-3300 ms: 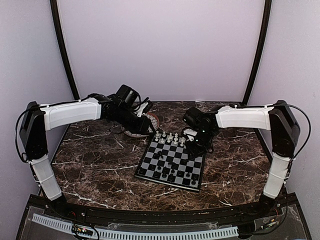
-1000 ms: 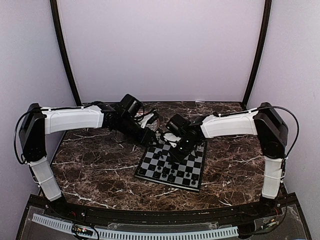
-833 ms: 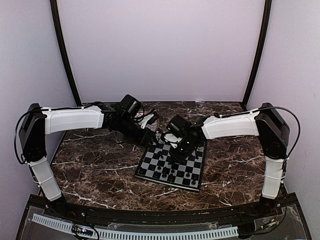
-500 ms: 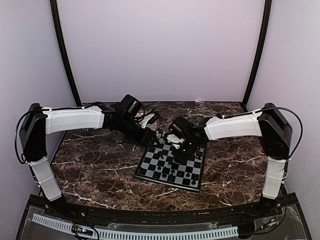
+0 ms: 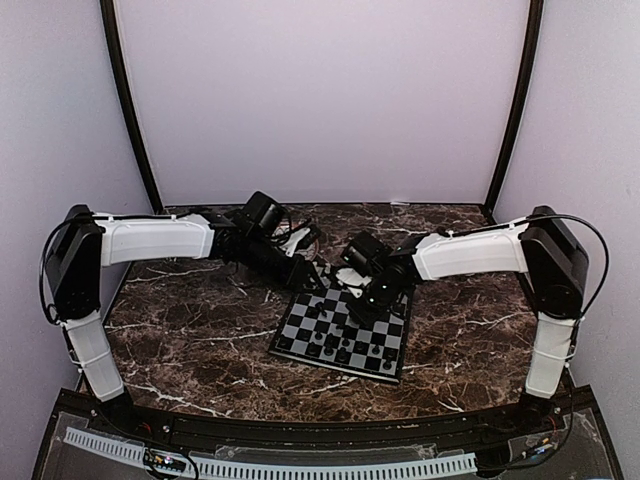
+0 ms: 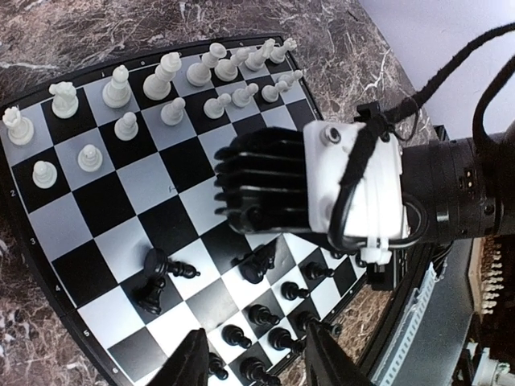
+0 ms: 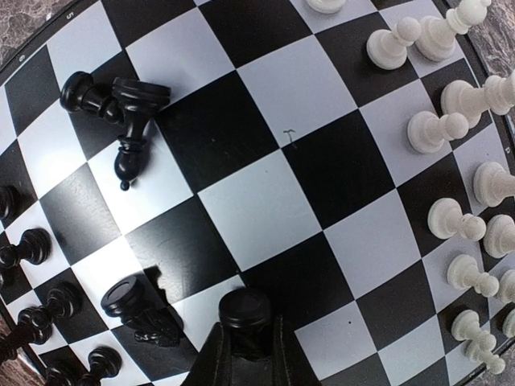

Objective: Set up the chess pieces on the board
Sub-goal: Pick up the knight from the chessboard, then pass from the right arm to the left

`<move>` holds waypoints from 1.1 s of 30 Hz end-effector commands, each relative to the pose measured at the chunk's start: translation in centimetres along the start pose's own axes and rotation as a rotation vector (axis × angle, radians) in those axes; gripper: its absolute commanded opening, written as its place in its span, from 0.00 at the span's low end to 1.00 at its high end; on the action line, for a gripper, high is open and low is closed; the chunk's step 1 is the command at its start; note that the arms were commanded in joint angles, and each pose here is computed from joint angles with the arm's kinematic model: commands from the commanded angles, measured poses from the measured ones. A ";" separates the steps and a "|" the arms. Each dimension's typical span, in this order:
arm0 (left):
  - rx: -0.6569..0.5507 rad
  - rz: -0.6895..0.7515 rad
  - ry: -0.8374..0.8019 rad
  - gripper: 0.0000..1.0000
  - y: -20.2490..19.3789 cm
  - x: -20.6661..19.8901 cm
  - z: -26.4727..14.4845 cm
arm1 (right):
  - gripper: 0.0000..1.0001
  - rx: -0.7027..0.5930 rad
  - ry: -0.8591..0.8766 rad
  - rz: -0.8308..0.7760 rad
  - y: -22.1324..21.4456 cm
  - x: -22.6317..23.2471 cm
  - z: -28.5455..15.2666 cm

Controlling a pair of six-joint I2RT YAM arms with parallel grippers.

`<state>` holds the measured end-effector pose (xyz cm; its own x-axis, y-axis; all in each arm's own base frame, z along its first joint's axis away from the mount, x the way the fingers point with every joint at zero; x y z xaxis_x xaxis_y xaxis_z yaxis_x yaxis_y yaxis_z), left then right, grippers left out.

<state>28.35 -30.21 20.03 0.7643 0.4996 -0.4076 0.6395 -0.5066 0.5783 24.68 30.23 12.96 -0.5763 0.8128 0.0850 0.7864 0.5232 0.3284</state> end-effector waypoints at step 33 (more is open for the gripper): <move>-0.092 -0.329 -0.450 0.42 0.4 3.5 2.8 | 0.05 -0.176 0.135 -0.074 3.8 3.5 -8.6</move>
<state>32.02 -29.94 16.75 0.5079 0.3468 -0.7885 0.8596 -0.2639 0.4376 23.65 31.64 19.75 -0.6248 0.7687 0.1372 0.7475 0.5380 0.3895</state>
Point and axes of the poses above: each gripper's point midway between its finger pads, its own z axis out along the fingers, its own x axis along the line the jaws close on, y = z × x, the point moved 10 cm from there along -z, back along the fingers, and after that the axes turned 13 degrees about z, right-handed, at the moved point
